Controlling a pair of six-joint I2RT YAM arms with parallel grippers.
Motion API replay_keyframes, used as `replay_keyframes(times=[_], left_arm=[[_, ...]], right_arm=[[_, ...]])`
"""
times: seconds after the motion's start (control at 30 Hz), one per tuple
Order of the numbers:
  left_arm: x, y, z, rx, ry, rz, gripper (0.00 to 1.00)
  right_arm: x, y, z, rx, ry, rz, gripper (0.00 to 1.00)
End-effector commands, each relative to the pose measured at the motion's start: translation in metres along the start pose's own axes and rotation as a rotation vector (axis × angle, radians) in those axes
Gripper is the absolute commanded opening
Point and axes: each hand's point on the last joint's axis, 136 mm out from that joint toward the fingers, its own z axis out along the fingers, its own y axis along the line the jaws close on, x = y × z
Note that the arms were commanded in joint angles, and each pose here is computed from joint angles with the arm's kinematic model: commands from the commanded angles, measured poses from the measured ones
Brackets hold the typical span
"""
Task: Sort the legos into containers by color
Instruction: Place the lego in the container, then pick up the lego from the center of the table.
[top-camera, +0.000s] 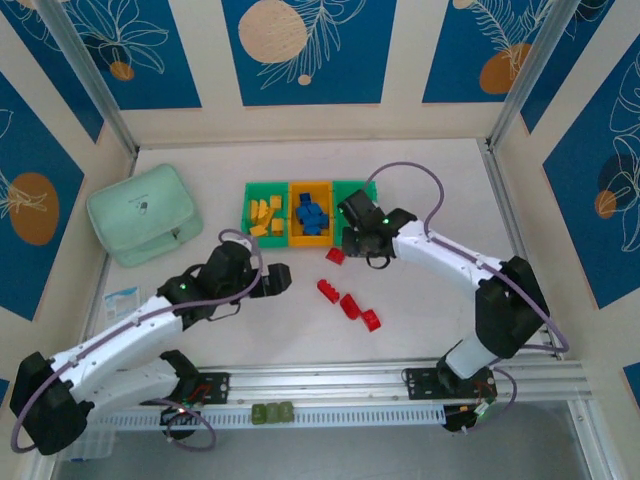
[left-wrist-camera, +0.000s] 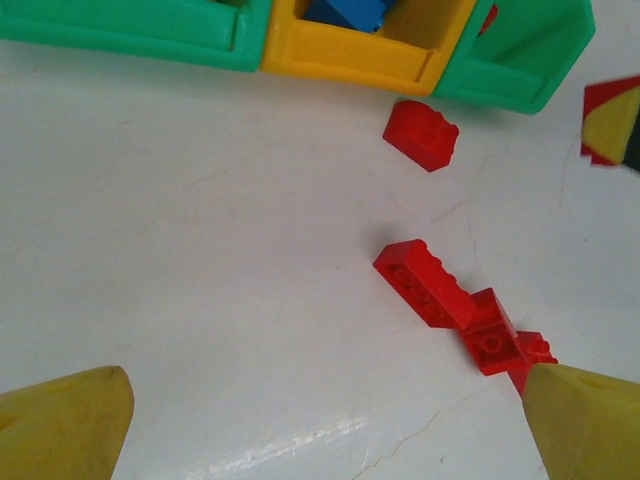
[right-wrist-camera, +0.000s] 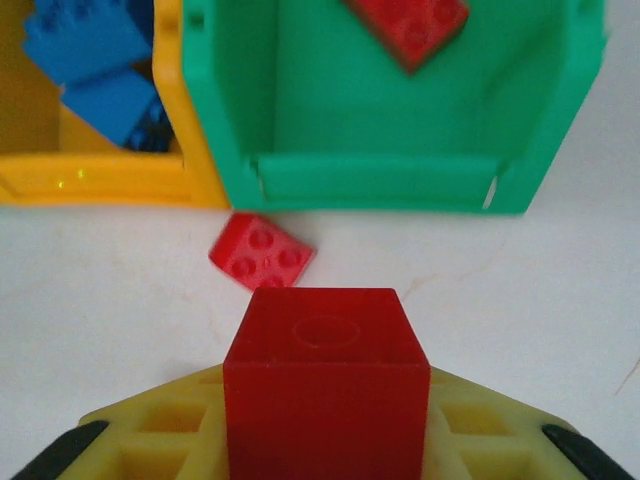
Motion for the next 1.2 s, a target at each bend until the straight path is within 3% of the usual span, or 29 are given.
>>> replay_keyframes(times=[0.0,0.33,0.63,0.9,1.17], left_arm=[[-0.018,-0.021,0.000,0.054,-0.018,0.033,0.99],[-0.033,-0.028,0.010,0.056,-0.039,0.029,0.99],[-0.036,-0.023,0.010,0.049,-0.042,0.014,0.99],[-0.041,-0.023,0.004,0.056,-0.055,0.013,0.99],[-0.041,-0.022,-0.005,0.066,-0.068,0.013,0.99]], right_arm=[[-0.029,0.006,0.002,-0.034,-0.009,-0.053,0.19],[-0.087,0.009,0.055,0.013,-0.004,-0.064,0.19],[-0.100,-0.003,0.088,0.077,0.026,-0.032,0.26],[-0.105,-0.005,0.072,0.064,-0.004,-0.022,0.51],[-0.094,0.006,0.030,0.029,-0.049,-0.057,0.60]])
